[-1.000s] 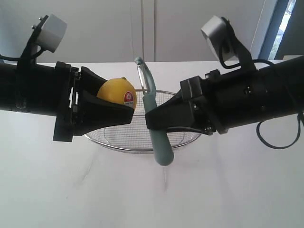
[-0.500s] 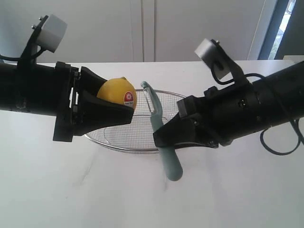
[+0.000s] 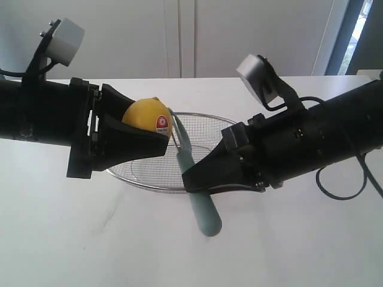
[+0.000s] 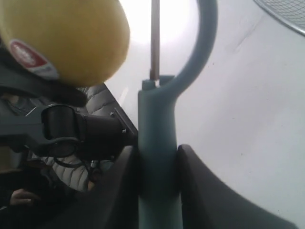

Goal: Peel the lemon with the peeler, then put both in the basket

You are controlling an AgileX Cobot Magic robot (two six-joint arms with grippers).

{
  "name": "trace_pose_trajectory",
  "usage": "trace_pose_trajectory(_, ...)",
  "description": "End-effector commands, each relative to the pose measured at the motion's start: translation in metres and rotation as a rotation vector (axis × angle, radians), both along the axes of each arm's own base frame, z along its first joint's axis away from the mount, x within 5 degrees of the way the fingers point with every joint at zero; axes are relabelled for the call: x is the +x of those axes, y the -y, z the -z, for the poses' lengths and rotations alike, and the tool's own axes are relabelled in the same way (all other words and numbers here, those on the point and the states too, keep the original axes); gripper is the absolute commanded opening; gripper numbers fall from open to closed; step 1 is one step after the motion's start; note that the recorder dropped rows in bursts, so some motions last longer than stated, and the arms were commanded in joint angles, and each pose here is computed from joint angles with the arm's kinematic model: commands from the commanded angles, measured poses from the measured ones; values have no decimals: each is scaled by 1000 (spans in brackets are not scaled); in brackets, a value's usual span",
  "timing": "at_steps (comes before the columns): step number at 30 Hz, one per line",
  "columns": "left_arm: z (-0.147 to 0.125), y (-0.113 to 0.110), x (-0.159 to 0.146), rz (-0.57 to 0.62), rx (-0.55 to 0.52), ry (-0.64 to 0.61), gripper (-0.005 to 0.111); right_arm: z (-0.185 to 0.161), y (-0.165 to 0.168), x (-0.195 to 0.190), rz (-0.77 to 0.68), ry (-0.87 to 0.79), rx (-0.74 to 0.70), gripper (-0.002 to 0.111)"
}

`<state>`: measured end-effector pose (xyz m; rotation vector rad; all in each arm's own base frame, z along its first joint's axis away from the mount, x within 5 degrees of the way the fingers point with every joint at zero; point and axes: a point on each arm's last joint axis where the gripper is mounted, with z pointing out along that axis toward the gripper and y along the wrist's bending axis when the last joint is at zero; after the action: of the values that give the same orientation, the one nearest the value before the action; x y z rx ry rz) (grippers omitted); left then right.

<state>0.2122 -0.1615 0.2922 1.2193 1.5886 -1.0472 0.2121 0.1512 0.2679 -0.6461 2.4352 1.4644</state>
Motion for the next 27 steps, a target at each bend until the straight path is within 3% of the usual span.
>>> trace_pose_trajectory(1,-3,1,-2,12,-28,-5,0,-6,-1,-3,-40,9,55,0)
trace_pose_trajectory(11,-3,1,-2,12,-28,-5,0,-9,0,-1,7,44,45,0)
trace_pose_trajectory(22,-4,1,-3,18,-31,-9,0,-36,6,-18,22,146,75,0)
trace_pose_trajectory(27,-4,1,-3,18,-31,-9,0,-32,8,-13,83,157,23,0)
